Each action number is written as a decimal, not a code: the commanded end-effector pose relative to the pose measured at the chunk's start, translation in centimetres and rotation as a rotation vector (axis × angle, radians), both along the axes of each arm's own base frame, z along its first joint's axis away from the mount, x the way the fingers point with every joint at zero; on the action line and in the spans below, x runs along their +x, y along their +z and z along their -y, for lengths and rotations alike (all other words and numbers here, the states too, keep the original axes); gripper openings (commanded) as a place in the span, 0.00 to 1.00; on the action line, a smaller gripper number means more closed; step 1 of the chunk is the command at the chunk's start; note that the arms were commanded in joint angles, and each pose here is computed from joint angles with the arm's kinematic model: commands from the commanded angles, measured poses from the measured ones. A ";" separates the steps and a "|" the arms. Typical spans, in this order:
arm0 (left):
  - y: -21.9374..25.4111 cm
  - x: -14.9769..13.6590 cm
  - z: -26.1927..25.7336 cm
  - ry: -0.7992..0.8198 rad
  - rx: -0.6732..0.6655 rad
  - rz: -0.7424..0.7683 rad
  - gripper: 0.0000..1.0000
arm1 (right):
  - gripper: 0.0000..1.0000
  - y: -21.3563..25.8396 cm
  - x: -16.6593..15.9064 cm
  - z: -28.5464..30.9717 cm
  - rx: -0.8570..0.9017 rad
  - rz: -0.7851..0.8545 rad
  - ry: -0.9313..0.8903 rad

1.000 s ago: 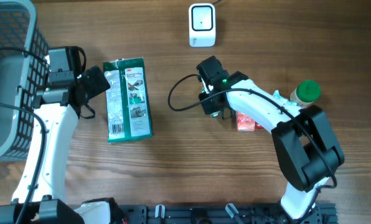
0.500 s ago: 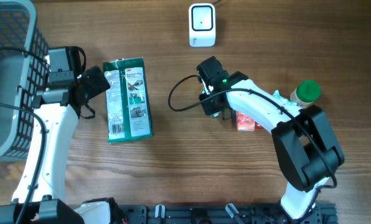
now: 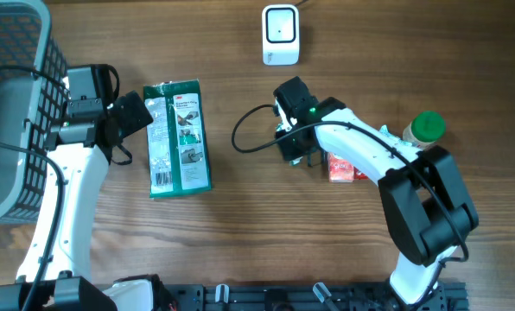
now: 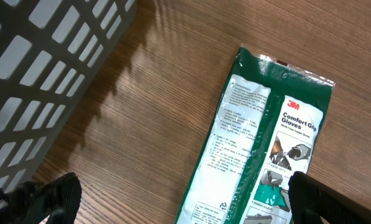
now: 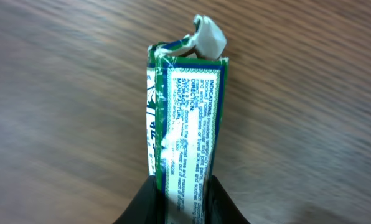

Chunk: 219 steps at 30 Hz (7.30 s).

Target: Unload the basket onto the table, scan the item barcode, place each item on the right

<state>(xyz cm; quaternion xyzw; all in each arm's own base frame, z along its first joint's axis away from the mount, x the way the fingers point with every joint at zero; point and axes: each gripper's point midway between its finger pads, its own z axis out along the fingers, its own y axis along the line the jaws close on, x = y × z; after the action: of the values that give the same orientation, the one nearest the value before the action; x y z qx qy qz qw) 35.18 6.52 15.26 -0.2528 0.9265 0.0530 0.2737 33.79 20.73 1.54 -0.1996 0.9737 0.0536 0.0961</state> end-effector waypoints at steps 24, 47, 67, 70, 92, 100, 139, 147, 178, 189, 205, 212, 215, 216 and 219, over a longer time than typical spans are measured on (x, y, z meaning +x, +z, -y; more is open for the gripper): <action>0.3 0.1 -0.1 0.011 -0.005 0.014 1.00 | 0.05 28.7 -4.4 0.3 1.462 -0.223 0.237; 0.3 0.1 -0.1 0.011 -0.005 0.014 1.00 | 0.04 19.3 1.7 2.1 0.895 -0.053 -0.133; 0.3 0.1 -0.1 0.011 -0.005 0.014 1.00 | 0.04 17.1 3.8 5.6 0.412 0.111 -0.301; 0.3 0.1 -0.1 0.010 -0.005 0.013 1.00 | 0.04 21.3 4.5 6.1 0.397 0.173 -0.307; 0.3 0.1 -0.1 0.011 -0.005 0.014 1.00 | 0.04 22.6 14.1 4.8 0.301 0.391 -0.198; 0.3 0.1 -0.1 0.011 -0.005 0.014 1.00 | 0.04 16.1 20.3 0.4 0.235 0.500 -0.143; 0.3 0.1 -0.1 0.011 -0.005 0.014 1.00 | 0.04 22.2 8.0 10.2 0.033 0.263 -0.395; 0.3 0.1 -0.1 0.011 -0.005 0.014 1.00 | 0.05 11.5 2.3 14.1 -0.138 -0.052 -0.435; 0.3 0.1 -0.1 0.011 -0.005 0.014 1.00 | 0.89 11.2 -0.3 1.8 0.362 -0.200 -0.171; 0.3 0.1 -0.1 0.011 -0.005 0.013 1.00 | 0.93 12.3 -2.5 -7.6 0.428 -0.126 0.015; 0.3 0.1 -0.1 0.011 -0.005 0.013 1.00 | 0.87 11.0 -2.8 -12.3 0.427 -0.061 -0.013; 0.3 0.1 -0.1 0.011 -0.005 0.013 1.00 | 0.89 9.2 -3.0 -13.1 0.372 -0.048 -0.023; 0.3 0.1 -0.1 0.011 -0.005 0.014 1.00 | 1.00 9.2 -2.6 -13.5 0.384 -0.035 -0.021; 0.3 0.1 -0.1 0.011 -0.005 0.014 1.00 | 0.99 9.1 -2.5 -13.5 0.387 -0.032 -0.021; 0.3 0.1 -0.1 0.011 -0.005 0.014 1.00 | 1.00 9.1 -2.5 -13.5 0.387 -0.036 -0.029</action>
<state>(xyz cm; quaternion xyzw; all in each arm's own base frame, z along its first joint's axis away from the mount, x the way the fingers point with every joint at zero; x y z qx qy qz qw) 35.19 6.52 15.27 -0.2528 0.9264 0.0530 0.2739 30.89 34.51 11.60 -0.1732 0.9441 0.2542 0.1181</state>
